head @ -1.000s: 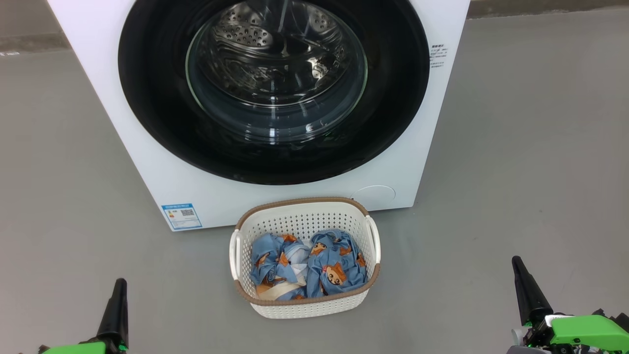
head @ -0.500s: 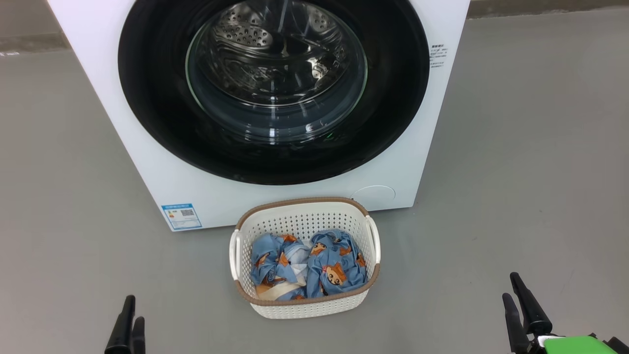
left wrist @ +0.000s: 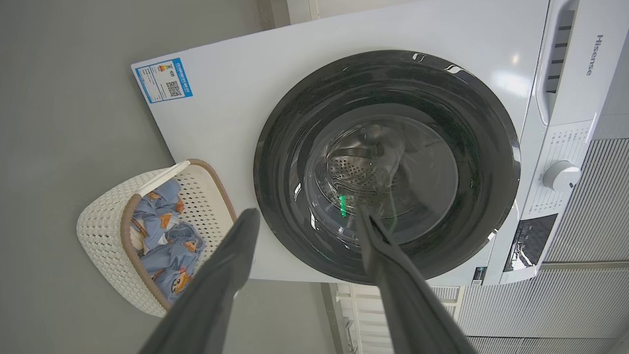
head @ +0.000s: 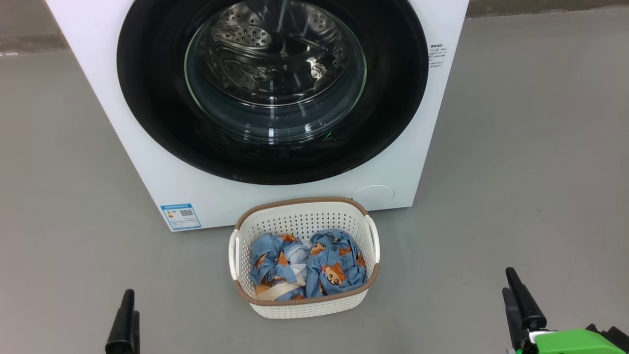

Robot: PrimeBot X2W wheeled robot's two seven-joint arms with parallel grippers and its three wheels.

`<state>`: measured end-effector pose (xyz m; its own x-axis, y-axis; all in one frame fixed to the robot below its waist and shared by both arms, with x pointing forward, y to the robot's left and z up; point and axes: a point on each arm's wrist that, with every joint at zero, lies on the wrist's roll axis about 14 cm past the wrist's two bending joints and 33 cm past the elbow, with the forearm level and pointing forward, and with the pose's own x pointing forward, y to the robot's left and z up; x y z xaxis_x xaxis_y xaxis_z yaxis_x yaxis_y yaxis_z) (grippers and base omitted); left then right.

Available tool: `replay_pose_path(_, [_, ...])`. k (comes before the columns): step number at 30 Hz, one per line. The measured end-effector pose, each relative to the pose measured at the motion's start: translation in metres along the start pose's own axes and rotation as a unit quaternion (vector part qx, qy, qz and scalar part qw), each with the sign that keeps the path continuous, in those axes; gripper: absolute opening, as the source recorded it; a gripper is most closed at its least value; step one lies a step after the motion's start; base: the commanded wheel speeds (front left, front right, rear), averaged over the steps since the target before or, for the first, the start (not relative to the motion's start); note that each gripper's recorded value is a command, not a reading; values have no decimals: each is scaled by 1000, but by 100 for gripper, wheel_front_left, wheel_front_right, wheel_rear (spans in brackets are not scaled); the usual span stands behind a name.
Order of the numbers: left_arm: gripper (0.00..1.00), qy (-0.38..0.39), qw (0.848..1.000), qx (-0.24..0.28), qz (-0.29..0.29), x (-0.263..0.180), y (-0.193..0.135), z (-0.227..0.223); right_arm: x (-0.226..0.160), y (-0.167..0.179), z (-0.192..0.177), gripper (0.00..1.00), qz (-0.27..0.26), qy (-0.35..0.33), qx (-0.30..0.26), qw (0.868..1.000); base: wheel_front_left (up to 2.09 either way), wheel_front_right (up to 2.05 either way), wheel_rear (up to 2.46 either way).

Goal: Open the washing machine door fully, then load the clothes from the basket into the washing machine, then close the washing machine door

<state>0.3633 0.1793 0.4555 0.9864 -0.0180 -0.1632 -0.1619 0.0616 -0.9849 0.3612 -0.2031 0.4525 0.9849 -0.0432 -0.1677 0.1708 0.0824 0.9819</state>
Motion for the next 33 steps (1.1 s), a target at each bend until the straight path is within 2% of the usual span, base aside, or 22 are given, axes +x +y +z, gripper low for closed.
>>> replay_pose_path(9, [100,-4,999,44,-5,1,-4,2,4,9,-2,100,11,0,-53,999,0,0,0])
replay_pose_path(18, [100,-2,993,114,-14,2,-10,2,5,11,-2,100,15,-1,-122,992,0,0,0])
replay_pose_path(33, [100,2,972,234,-27,3,-16,0,9,25,-4,100,37,-3,-250,968,0,0,0])
